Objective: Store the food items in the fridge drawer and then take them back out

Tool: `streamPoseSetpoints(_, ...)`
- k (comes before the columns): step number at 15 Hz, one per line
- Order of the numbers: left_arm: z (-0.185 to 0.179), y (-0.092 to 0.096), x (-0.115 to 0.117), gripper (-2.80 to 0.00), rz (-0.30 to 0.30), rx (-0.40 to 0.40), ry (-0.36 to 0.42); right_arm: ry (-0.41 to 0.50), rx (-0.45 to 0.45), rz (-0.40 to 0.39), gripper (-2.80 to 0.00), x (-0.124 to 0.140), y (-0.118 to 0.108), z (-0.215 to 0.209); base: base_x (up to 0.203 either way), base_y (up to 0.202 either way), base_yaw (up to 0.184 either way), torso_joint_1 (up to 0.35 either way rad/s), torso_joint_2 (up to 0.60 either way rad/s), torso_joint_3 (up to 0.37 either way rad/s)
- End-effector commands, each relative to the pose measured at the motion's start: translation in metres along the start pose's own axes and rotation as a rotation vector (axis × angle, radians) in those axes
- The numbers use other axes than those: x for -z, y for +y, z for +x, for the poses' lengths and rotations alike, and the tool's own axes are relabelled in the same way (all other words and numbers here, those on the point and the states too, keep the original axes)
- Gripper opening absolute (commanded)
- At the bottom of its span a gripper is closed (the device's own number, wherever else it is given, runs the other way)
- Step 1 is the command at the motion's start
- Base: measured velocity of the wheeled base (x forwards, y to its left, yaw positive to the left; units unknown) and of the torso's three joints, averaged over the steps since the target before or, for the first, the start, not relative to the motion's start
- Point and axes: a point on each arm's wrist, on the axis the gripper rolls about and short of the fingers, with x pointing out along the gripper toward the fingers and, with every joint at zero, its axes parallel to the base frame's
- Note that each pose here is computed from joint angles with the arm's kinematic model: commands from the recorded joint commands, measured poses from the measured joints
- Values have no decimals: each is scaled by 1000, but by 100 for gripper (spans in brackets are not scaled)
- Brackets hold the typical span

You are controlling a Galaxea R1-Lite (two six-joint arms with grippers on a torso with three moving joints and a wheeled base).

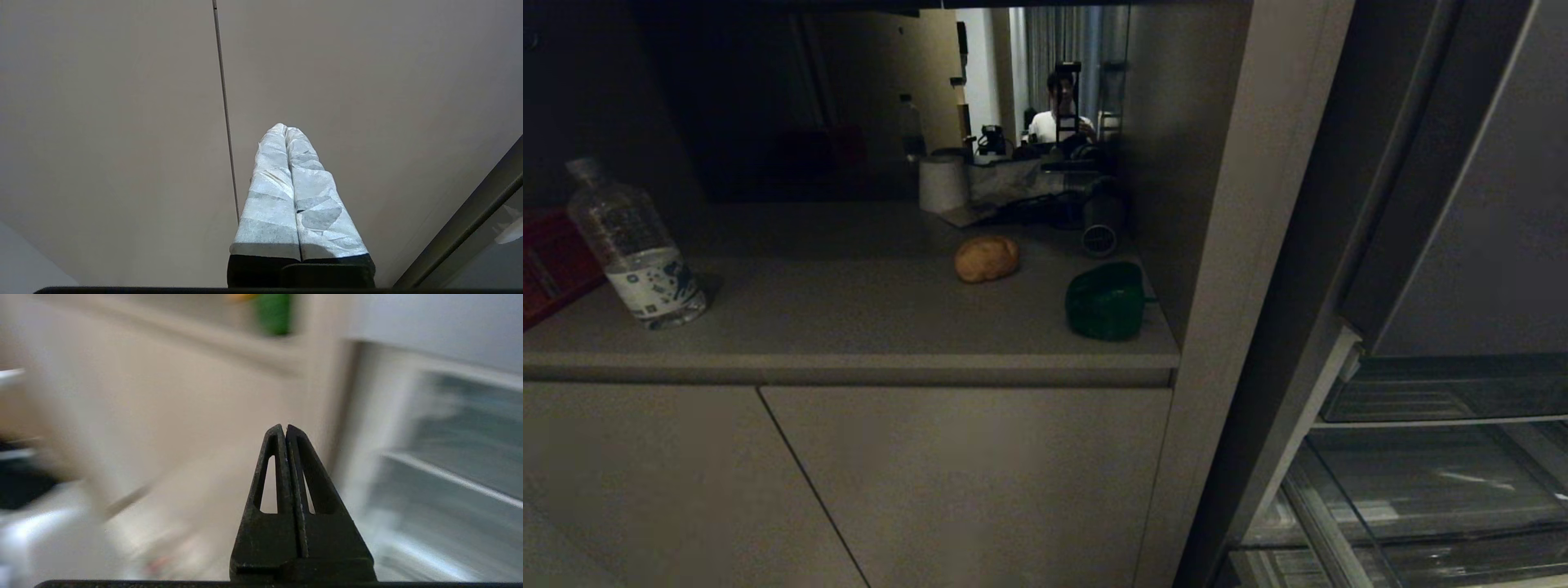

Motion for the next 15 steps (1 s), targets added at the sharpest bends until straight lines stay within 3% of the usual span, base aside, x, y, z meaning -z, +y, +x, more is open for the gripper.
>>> streamPoseSetpoints(1,0,0,0,-280,0,0,2,123,-183,114,-280,-16,-24,37,0,0,0,0,0,0)
streamPoseSetpoints(5,0,0,0,-280,0,0,0,227,-440,132,-280,-28,-30,82,0,0,0,0,0,0)
streamPoseSetpoints(8,0,0,0,-280,0,0,2,307,-561,57,-280,-18,-16,124,0,0,0,0,0,0)
streamPoseSetpoints(10,0,0,0,-280,0,0,2,312,-560,-8,-280,-14,0,147,0,0,0,0,0,0)
streamPoseSetpoints(12,0,0,0,-280,0,0,1,257,-481,-72,-280,-16,15,163,0,0,0,0,0,0)
streamPoseSetpoints(15,0,0,0,-280,0,0,2,213,-347,-78,-280,-30,34,172,0,0,0,0,0,0)
